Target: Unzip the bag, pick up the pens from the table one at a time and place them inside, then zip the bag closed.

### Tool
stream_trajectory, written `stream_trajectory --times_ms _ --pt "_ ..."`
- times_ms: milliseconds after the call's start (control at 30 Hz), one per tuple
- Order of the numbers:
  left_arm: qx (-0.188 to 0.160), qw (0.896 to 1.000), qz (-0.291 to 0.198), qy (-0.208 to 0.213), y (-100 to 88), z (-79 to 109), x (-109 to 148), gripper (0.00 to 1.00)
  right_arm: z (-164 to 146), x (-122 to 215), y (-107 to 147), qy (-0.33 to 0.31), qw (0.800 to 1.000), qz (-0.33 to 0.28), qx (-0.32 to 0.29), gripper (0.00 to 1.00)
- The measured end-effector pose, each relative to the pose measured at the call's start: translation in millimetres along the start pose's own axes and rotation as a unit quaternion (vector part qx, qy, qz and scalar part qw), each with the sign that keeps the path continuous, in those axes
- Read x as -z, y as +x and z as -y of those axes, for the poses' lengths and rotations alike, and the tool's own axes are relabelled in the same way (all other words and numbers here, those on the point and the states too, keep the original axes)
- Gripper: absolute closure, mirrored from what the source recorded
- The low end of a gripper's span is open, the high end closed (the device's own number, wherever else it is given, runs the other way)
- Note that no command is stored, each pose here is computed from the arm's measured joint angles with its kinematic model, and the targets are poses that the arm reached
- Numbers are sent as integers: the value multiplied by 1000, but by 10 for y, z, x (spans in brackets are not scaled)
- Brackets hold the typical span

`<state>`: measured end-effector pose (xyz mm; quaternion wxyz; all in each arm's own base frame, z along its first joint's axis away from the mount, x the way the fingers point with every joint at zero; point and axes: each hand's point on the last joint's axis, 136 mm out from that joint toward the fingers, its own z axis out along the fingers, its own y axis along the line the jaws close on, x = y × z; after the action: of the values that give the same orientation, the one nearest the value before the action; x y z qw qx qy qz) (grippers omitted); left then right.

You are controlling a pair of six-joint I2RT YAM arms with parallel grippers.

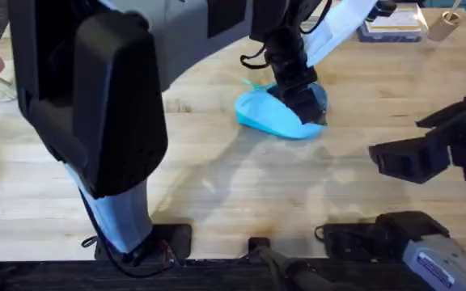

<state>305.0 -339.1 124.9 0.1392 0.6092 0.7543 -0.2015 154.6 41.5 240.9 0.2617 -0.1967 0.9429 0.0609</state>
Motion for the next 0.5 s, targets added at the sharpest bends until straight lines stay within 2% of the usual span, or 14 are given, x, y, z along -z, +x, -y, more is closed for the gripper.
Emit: stream_trajectory --times_ms 333,500 --pt "5 1000 10 -7 -48 -26 15 9 0 0 0 0 1000 0 0 4" --pt "-1 999 28 -19 -133 16 217 7 0 0 0 0 1000 0 0 4"
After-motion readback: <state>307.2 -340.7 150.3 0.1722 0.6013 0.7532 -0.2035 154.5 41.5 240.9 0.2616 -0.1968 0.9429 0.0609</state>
